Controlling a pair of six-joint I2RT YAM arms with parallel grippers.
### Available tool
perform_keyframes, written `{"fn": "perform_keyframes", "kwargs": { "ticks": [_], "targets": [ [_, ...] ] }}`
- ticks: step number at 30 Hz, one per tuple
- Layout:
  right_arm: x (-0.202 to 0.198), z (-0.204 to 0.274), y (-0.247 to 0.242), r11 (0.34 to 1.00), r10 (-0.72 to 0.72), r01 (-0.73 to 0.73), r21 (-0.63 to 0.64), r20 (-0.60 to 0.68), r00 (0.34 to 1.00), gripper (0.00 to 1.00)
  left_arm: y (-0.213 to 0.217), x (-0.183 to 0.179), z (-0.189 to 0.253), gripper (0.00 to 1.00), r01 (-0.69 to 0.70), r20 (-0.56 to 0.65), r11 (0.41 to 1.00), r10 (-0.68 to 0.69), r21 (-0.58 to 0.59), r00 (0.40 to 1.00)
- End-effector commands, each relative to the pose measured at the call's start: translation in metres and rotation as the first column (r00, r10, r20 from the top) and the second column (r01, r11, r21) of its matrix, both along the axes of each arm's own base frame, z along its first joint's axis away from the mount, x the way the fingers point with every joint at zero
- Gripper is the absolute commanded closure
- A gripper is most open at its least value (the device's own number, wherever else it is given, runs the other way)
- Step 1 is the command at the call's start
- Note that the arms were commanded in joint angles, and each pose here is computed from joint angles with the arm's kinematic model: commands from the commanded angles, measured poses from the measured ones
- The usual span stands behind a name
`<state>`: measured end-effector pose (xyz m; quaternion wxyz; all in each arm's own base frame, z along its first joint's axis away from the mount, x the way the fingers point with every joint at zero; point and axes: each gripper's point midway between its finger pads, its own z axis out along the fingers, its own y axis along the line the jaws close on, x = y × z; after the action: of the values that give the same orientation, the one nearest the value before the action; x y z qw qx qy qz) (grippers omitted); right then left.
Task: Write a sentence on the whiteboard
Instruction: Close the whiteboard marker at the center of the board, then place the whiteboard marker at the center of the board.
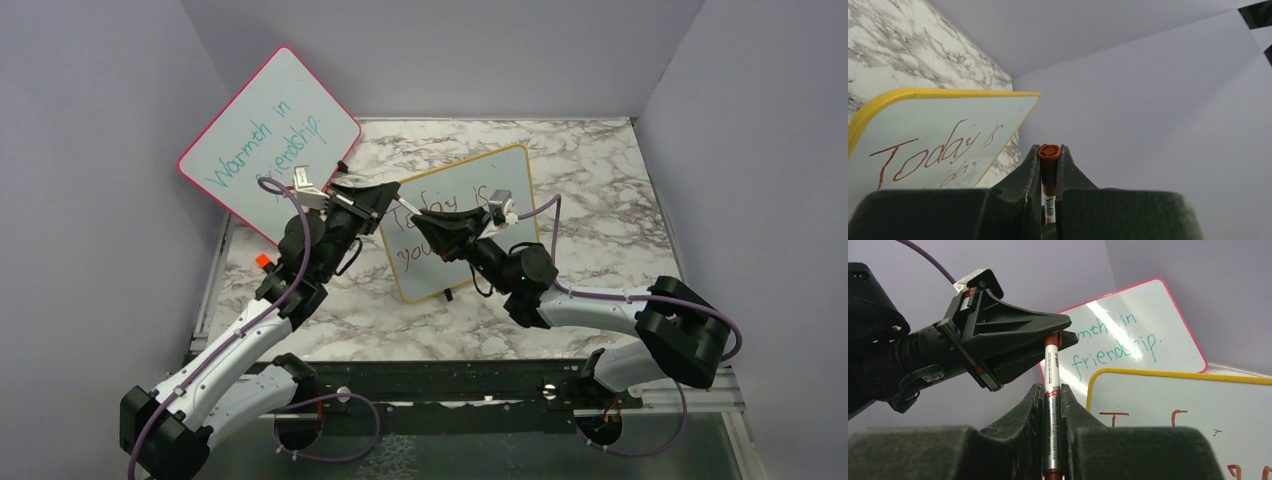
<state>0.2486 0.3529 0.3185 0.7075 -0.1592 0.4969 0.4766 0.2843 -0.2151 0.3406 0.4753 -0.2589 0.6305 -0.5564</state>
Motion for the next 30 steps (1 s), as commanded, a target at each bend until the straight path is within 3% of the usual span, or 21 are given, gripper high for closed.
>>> {"fn": "perform_keyframes", "kwargs": {
  "ticks": [1,6,12,16,18,22,26,30],
  "targets": [
    [0.010,0.056,-0.014,0.975,-0.061,0.055,0.214,0.021,0.998,0.99,-0.029,-0.032,-0.019,1.00,0.159,-0.033,0.987,-0.159,-0.003,0.987],
    [0.014,0.051,-0.008,0.982,-0.058,0.058,0.181,-0.003,0.998,0.99,-0.022,-0.035,-0.015,1.00,0.127,0.004,0.992,-0.127,0.012,0.992],
    [0.020,0.027,-0.013,0.993,-0.116,0.117,0.032,-0.040,0.992,0.99,0.002,-0.032,-0.012,0.99,0.017,0.051,0.998,-0.020,0.065,0.999],
    [0.021,0.016,-0.027,0.981,-0.183,0.181,-0.070,-0.030,0.983,1.00,0.012,-0.032,-0.013,0.62,-0.032,0.075,0.995,0.025,0.089,0.997],
    [0.023,0.013,-0.037,0.967,-0.232,0.228,-0.116,-0.020,0.973,1.00,0.019,-0.032,-0.013,0.50,-0.059,0.094,0.990,0.047,0.128,0.994],
    [0.033,-0.001,-0.064,0.903,-0.369,0.355,-0.243,-0.013,0.929,1.00,0.036,-0.032,-0.017,0.33,-0.134,0.134,0.957,0.103,0.257,0.986],
    [0.047,-0.011,-0.107,0.795,-0.538,0.504,-0.339,-0.009,0.843,0.99,0.061,-0.035,-0.031,0.15,-0.212,0.161,0.881,0.158,0.422,0.974],
    [0.066,-0.028,-0.165,0.667,-0.691,0.611,-0.426,-0.047,0.722,1.00,0.085,-0.042,-0.045,0.10,-0.261,0.203,0.772,0.173,0.579,0.964]
  ]
}}
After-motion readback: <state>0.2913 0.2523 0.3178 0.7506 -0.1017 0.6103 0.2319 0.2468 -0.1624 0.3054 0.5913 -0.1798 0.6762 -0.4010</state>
